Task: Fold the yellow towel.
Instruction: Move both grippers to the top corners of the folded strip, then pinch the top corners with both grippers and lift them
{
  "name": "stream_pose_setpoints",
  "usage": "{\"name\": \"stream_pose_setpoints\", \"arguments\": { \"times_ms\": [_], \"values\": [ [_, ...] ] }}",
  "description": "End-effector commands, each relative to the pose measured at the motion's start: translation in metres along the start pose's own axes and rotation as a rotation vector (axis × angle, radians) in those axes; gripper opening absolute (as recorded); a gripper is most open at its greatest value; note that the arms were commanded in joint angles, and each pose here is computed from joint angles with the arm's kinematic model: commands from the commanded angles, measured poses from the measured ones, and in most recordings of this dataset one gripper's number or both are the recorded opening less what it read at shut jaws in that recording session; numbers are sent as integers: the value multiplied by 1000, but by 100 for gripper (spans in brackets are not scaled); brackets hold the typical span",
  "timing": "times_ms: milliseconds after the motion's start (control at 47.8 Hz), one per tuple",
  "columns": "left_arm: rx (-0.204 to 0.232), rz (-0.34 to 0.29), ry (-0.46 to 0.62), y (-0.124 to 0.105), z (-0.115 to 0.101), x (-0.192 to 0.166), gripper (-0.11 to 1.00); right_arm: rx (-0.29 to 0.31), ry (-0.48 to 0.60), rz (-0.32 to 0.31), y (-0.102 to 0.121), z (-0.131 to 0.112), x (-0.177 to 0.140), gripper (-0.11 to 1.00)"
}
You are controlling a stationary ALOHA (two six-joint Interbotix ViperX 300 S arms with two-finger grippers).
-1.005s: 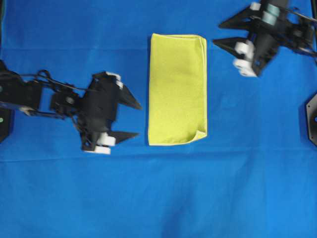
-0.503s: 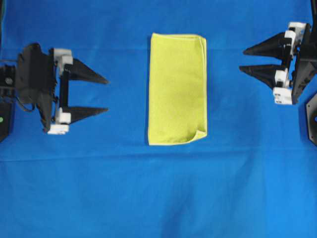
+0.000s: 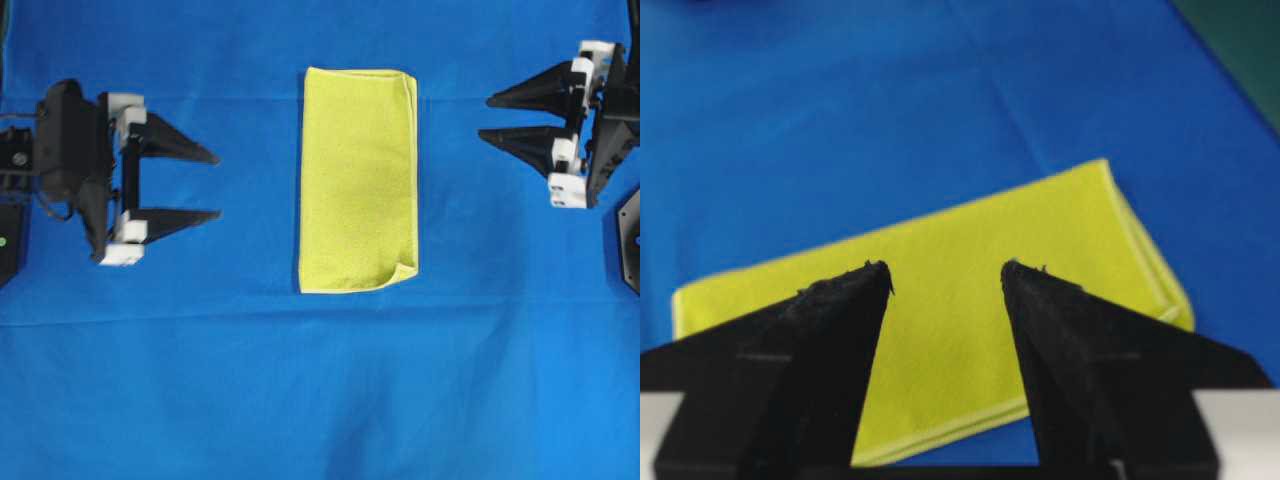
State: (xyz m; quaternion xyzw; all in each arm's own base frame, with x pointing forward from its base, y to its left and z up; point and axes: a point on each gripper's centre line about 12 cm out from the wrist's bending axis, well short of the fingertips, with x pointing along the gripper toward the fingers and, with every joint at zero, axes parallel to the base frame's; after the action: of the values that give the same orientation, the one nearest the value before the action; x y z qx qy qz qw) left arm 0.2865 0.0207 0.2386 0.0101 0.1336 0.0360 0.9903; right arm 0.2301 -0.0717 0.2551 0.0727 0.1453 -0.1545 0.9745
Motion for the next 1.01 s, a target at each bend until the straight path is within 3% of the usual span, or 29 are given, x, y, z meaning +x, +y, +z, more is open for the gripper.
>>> {"name": "stream_pose_setpoints", "arguments": {
  "times_ms": [0,188,398,586,984],
  "values": [
    [-14,41,-20,13,12,13,72,4,-5,-33,-7,13,9,55],
    [-18,126,28,44,11,44,72,18,95,-150,-42,5,39,55],
    [-60,235,112,91,-13,77,72,5,221,-208,-68,-12,79,55],
    [-95,303,183,126,-41,102,72,10,315,-231,-85,-32,112,55],
    [-153,376,247,169,-88,136,72,47,402,-216,-99,-81,158,55]
  ]
}}
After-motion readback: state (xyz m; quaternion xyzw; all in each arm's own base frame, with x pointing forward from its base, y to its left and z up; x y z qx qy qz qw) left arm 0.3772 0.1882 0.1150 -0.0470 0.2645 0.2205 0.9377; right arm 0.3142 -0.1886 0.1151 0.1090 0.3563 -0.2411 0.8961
